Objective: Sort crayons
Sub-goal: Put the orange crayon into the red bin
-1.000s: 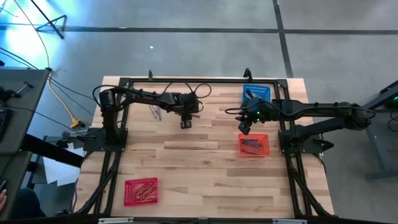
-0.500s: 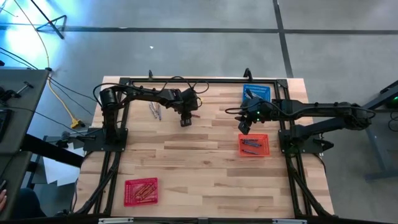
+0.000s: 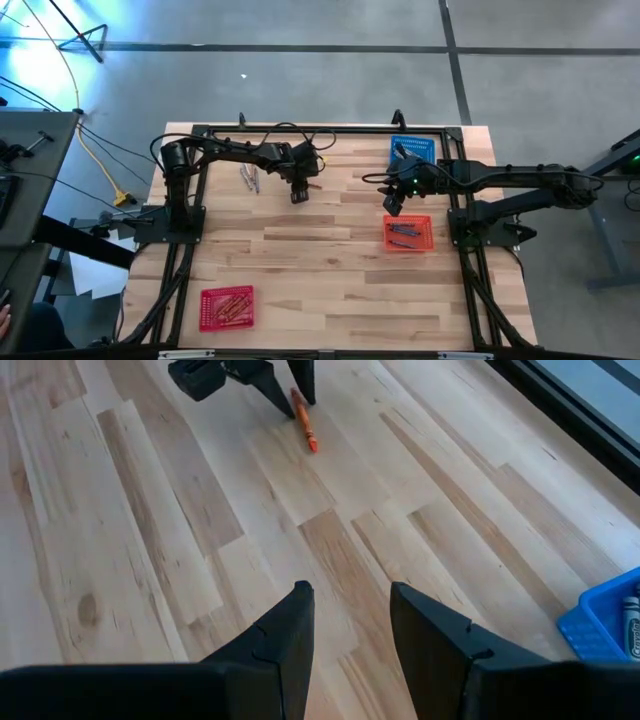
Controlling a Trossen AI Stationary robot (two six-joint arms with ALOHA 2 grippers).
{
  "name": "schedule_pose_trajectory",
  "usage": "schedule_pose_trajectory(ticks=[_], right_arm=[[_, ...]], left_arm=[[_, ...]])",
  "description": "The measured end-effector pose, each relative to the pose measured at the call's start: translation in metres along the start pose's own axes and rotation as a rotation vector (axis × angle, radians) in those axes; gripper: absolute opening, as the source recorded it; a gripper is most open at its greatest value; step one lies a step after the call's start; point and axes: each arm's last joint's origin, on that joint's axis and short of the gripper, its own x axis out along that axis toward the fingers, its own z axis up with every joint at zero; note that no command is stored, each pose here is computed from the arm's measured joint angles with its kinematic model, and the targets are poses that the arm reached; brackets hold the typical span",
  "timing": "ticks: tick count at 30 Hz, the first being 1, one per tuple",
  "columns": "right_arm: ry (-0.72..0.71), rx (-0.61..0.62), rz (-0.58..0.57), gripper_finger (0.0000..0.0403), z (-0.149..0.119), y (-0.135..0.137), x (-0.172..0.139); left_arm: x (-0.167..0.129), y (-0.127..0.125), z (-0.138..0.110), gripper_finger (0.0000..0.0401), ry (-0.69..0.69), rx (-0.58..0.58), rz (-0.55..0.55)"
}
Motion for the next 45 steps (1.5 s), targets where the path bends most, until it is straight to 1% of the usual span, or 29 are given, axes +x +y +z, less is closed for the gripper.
schedule_pose_trajectory(ticks=[3,7,10,12,16,19,24,28,34,37,39,41,45], right_arm=[[0.000,0.000,0.000,0.0128,0.000,0.000,0.000],[0.000,0.000,0.000,0.0128,0.000,0.000,0.000],[0.000,0.000,0.000,0.0128,0.000,0.000,0.000],[0.000,-0.002,0.000,0.0128,0.000,0.000,0.000],[0.000,-0.004,0.000,0.0128,0.000,0.000,0.000],[0.000,-0.005,0.000,0.0128,0.000,0.000,0.000],[0.000,-0.008,0.000,0.0128,0.000,0.000,0.000],[0.000,-0.008,0.000,0.0128,0.000,0.000,0.000],[0.000,-0.026,-0.001,0.0128,0.000,0.000,0.000],[-0.002,-0.027,-0.007,0.0128,0.000,0.000,0.000],[-0.008,-0.033,-0.026,0.0128,0.000,-0.001,0.000],[-0.023,-0.052,-0.073,0.0128,0.001,-0.002,0.000],[-0.051,-0.087,-0.245,0.0128,0.000,-0.008,-0.001]], left_arm=[[0.000,0.002,-0.001,0.0095,0.004,-0.024,-0.018],[0.000,0.005,-0.003,0.0052,0.005,-0.070,-0.056],[0.000,0.006,-0.003,0.0019,0.009,-0.082,-0.059],[0.000,0.007,-0.004,0.0006,0.008,-0.096,-0.071],[0.000,0.009,-0.005,0.0005,0.002,-0.132,-0.106],[0.000,0.009,-0.005,0.0002,0.005,-0.166,-0.101],[0.000,0.009,-0.004,0.0002,0.001,-0.188,-0.098],[0.000,0.010,-0.001,0.0001,-0.031,-0.221,-0.090],[-0.009,0.012,0.001,0.0002,-0.071,-0.260,-0.078],[-0.021,0.013,0.006,0.0002,-0.120,-0.261,-0.063],[-0.031,0.013,0.010,0.0002,-0.162,-0.263,-0.044],[-0.040,0.012,0.014,0.0002,-0.209,-0.274,0.006],[-0.068,0.005,0.028,0.0002,-0.368,-0.275,0.128]])
